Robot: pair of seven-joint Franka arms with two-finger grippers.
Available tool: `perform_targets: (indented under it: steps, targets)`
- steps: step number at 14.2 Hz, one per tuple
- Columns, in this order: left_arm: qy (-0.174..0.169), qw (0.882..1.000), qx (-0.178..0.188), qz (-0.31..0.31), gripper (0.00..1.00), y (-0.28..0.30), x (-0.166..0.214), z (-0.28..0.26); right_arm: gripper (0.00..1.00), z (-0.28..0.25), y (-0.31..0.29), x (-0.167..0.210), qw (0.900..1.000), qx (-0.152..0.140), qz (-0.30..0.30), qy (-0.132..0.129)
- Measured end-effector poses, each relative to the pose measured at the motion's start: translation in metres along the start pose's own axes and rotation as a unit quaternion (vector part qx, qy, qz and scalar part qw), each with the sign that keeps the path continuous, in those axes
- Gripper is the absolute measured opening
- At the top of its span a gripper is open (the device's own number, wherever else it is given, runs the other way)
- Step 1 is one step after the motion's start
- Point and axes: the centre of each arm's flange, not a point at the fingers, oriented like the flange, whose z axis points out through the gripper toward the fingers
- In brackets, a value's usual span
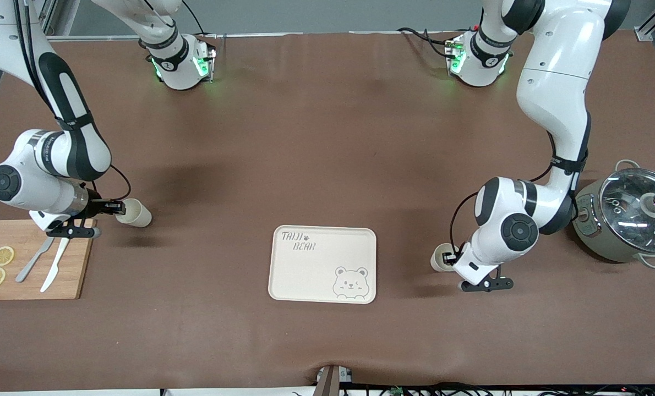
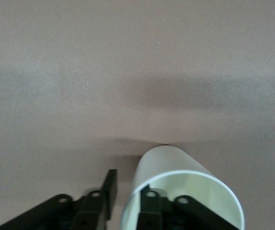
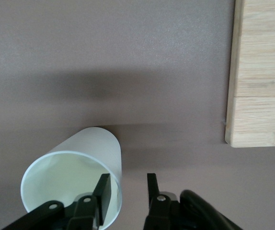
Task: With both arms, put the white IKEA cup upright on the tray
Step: 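Close the left gripper on its cup while the right gripper grasps its cup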
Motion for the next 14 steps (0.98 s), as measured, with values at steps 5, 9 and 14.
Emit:
perform_targets:
  steps: [5,9,14]
  targets:
    - [0.006,1.000,-0.002,-0.001,0.04,0.001,0.002,-0.005,0.04,-0.002,-0.005,0.001,1.000,0.002,-0.003,0.003]
    - [0.014,1.000,-0.004,-0.003,0.04,-0.001,0.007,-0.016,0.03,-0.002,-0.005,0.001,1.000,0.001,-0.003,0.002]
    - [-0.017,1.000,0.006,-0.005,0.04,0.016,0.003,-0.084,0.03,-0.012,-0.005,0.005,1.000,0.003,-0.004,-0.009]
